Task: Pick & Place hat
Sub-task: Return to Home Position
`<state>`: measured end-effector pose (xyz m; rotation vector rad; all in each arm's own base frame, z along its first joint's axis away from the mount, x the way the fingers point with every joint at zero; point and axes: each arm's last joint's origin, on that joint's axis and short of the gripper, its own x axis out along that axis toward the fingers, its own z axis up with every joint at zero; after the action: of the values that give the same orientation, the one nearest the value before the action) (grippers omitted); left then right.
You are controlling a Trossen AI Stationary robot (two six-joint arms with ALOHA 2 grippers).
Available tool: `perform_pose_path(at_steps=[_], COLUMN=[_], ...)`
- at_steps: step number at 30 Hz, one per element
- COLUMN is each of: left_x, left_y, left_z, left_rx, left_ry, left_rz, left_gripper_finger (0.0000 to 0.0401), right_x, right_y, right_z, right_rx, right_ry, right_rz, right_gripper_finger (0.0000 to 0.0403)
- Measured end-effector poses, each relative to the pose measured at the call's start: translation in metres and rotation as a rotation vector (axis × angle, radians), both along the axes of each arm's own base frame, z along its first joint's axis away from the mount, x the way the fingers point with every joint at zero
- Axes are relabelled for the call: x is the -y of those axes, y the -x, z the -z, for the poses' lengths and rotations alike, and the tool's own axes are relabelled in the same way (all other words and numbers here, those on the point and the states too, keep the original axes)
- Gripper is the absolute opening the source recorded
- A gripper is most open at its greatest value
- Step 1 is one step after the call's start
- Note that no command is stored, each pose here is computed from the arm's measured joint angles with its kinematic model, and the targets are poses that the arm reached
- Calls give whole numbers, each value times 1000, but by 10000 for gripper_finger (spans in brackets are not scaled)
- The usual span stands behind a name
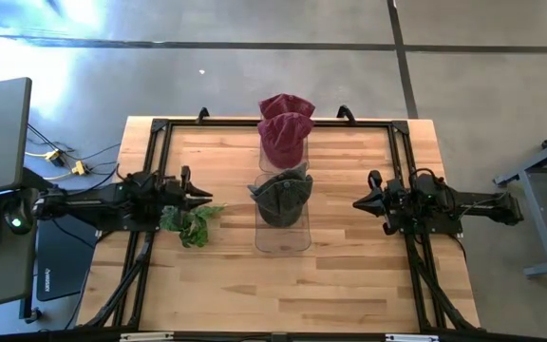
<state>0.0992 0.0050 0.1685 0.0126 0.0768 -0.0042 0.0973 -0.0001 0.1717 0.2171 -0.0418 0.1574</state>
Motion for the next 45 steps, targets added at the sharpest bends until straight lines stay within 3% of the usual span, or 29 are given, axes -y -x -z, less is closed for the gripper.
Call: perform_pose_path(at_steps=[8,14,45], left_x=[0,-1,-1], left_y=[4,4,4], left_z=[-4,-3,-4], left_rx=[54,47,49], left_ry=[6,-96,-94], left_rz=[-22,-45,-56], left_gripper_finger=[59,59,59], right_x=[0,0,-2], right_y=[0,0,1], right_z=[0,0,-1], right_rx=[0,0,15], right_ry=[0,0,1], right_rz=[0,1,-24], right_gripper_finger=[12,12,12])
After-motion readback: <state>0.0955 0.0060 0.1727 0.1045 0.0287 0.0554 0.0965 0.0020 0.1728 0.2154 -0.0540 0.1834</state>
